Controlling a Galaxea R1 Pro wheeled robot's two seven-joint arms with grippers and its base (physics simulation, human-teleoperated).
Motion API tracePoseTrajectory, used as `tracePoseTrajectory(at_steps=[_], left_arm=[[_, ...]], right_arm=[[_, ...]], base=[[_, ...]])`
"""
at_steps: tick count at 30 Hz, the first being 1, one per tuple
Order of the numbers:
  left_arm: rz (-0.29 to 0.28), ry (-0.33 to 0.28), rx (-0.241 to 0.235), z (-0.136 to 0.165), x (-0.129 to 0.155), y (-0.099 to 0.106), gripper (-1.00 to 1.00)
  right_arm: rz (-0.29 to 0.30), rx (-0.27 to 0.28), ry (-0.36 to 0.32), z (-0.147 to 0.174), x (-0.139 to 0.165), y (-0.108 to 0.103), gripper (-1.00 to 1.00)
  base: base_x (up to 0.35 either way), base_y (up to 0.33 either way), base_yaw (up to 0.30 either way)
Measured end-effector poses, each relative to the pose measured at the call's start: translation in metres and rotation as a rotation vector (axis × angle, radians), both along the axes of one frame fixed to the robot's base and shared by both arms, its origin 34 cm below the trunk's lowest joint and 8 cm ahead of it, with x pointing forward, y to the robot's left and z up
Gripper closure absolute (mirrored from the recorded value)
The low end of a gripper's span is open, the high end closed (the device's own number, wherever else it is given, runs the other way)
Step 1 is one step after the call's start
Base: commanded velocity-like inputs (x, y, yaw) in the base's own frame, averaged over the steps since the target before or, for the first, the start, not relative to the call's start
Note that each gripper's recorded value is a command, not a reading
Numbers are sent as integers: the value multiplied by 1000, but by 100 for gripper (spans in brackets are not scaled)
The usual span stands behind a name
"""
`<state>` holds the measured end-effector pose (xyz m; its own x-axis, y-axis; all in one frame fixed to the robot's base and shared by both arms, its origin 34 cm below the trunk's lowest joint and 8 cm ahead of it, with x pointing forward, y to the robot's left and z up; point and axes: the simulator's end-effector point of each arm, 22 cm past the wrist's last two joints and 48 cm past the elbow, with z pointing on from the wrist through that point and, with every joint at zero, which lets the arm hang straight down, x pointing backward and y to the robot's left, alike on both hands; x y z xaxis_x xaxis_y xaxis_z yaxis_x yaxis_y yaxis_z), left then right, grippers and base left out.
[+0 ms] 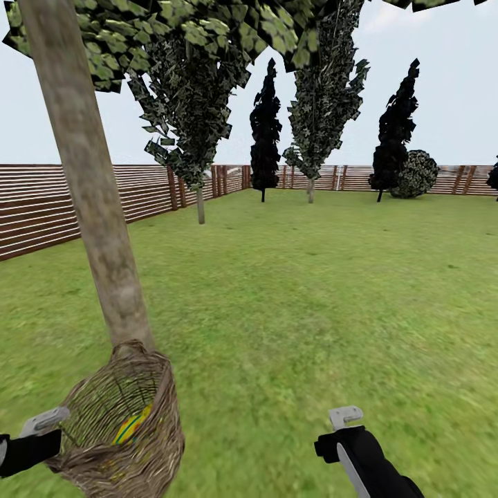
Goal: Take the three Easter eggs out of the wicker basket on the lawn in the garden, then place them on the lawn next to a single tree (choose any tree) so that all three eggs are next to the same tree and none are left in the basket.
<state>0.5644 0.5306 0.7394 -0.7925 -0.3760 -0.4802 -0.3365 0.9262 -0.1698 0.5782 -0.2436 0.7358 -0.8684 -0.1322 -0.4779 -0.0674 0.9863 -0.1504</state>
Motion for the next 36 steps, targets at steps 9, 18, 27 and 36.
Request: tracePoseTrajectory(at_steps=[9, 18, 27, 36], left_arm=[[-2, -4, -14, -15, 3, -8, 100], [-3, -3, -17, -30, 3, -10, 100], [-33, 10, -13, -49, 4, -21, 100], [-31, 9, -13, -64, 3, -21, 100]], right_arm=[[-1, -1, 0, -13, 1, -1, -100], [0, -2, -1, -27, 1, -1, -100], [-16, -44, -7, -40, 1, -9, -100], [-17, -55, -9, -54, 1, -10, -100]], base=[[0, 0, 0], [0, 0, 0], [0, 0, 136], [0, 0, 289]])
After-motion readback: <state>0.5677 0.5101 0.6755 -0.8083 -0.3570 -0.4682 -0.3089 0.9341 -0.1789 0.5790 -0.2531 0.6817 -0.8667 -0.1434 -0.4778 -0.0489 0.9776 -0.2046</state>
